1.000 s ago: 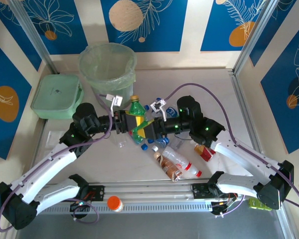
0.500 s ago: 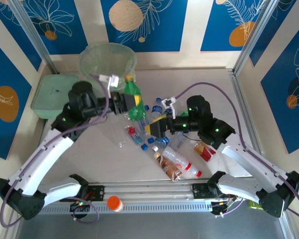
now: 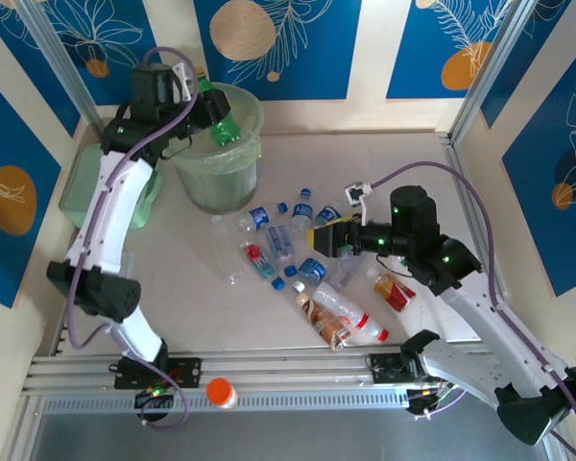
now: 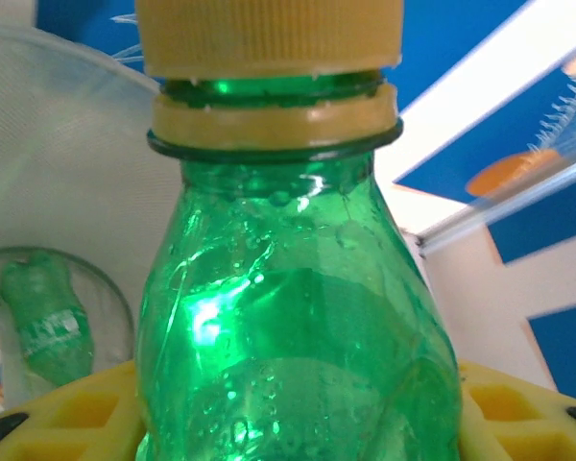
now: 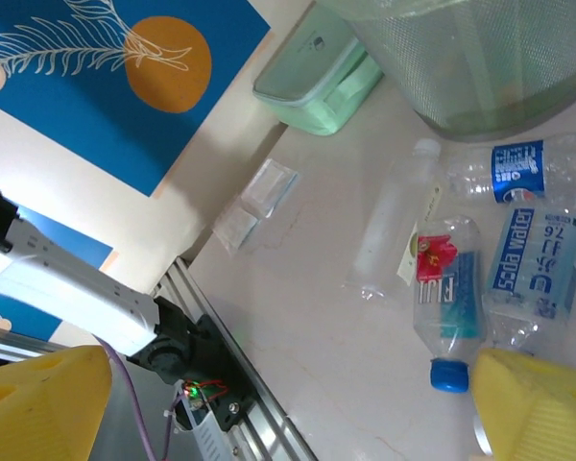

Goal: Put the plastic bottles in the bin

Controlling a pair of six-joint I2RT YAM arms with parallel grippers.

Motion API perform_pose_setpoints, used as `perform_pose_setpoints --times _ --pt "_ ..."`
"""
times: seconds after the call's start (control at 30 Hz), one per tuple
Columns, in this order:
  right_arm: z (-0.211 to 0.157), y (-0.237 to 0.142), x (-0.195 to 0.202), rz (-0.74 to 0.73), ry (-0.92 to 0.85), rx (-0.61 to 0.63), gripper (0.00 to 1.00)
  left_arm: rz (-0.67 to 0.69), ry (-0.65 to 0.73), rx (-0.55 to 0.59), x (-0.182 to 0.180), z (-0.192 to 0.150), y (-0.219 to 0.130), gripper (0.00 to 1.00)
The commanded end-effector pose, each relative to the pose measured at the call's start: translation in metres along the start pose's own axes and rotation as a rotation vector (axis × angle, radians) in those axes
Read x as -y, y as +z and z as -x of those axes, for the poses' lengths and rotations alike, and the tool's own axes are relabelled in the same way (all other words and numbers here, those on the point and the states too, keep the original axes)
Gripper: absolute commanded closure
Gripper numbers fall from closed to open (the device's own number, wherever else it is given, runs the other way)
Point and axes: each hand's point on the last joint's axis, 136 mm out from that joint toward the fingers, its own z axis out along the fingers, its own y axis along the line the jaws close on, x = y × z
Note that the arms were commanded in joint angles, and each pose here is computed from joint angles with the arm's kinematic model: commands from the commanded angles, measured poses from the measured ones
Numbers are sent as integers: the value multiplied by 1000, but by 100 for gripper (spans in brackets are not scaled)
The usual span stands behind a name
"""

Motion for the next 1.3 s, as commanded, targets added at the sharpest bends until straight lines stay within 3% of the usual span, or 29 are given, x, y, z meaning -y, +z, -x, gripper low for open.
perform_pose_setpoints --times 0.0,0.3,0.73,1.03,1.27 --pt "-9 -3 6 -24 -13 -26 4 106 -49 8 -29 13 18 69" --pt "-10 -5 16 -61 -7 -25 4 120 -108 -69 -63 3 91 69" --pt "-11 -4 25 -80 8 -34 4 171 -238 -207 -114 -41 146 64" --pt "-5 -11 16 -74 -8 -9 4 163 -258 -311 -135 -73 171 53" --pt "-2 -12 16 -79 -20 -7 4 170 -269 -348 -140 -83 173 29"
